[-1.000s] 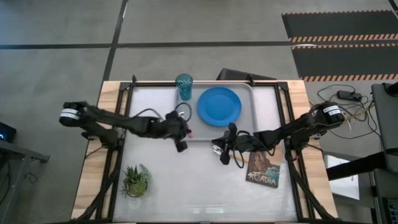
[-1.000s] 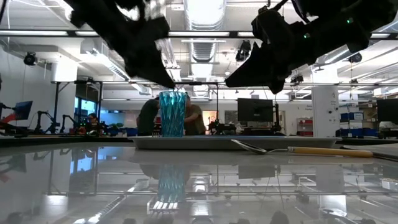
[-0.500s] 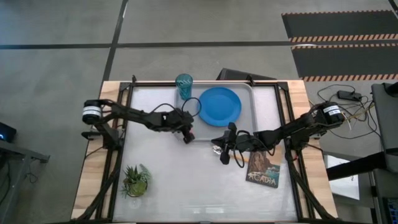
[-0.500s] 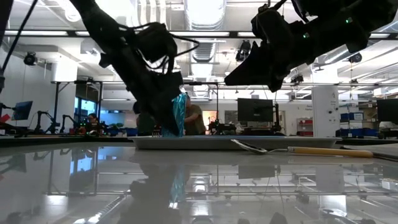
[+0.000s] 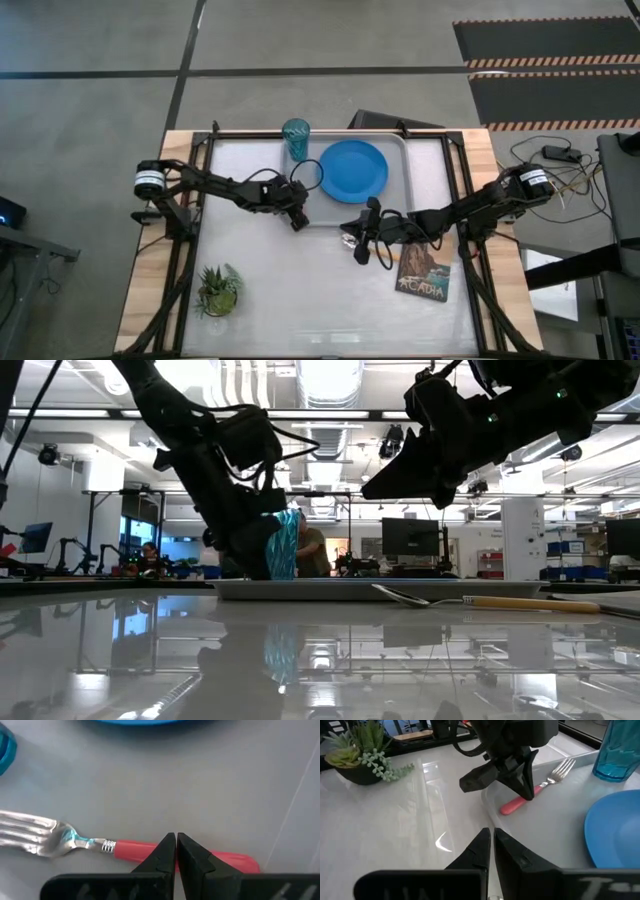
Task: Pick and place plate/cup/fork/spoon on tray
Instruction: Put the pink fork on the gray serving tray to the left of the blue plate, then put the yellow spoon on the gray serving tray to the left the blue plate
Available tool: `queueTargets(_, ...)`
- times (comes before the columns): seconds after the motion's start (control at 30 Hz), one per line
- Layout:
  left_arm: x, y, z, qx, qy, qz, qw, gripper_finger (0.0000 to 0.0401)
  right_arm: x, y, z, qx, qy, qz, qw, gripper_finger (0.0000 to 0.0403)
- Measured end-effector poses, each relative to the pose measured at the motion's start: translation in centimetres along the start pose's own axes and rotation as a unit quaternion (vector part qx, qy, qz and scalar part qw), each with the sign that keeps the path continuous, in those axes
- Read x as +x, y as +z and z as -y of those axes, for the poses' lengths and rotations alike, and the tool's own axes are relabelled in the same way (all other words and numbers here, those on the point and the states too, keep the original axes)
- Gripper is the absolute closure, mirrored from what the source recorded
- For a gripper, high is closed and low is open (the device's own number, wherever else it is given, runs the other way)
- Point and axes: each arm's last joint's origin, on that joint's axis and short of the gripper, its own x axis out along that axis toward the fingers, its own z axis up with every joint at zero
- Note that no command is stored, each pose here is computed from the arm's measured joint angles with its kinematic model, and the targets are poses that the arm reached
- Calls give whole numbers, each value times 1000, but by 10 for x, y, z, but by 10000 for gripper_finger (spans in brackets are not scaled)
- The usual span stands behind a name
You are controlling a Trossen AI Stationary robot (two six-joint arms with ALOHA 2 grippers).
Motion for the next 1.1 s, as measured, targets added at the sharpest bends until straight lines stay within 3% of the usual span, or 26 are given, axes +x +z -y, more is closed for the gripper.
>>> queueTargets(0.5, -41, -1, -12, 1, 7, -31, 999, 401, 0, 0, 0, 2, 0, -1, 1000, 390)
queueTargets(0.7, -62, 3, -13, -5, -8, 5, 1000, 401, 0, -3, 1, 24, -1, -15, 1000, 390)
queueTargets(0.93, -90, 5, 9, -2, -59, 102, 993, 401, 2, 3, -6, 31, 23, -36, 999, 390)
queueTargets(1.1, -110, 8, 28, 37, -69, 174, 982, 401, 3, 16, -12, 16, 7, -129, 991, 390)
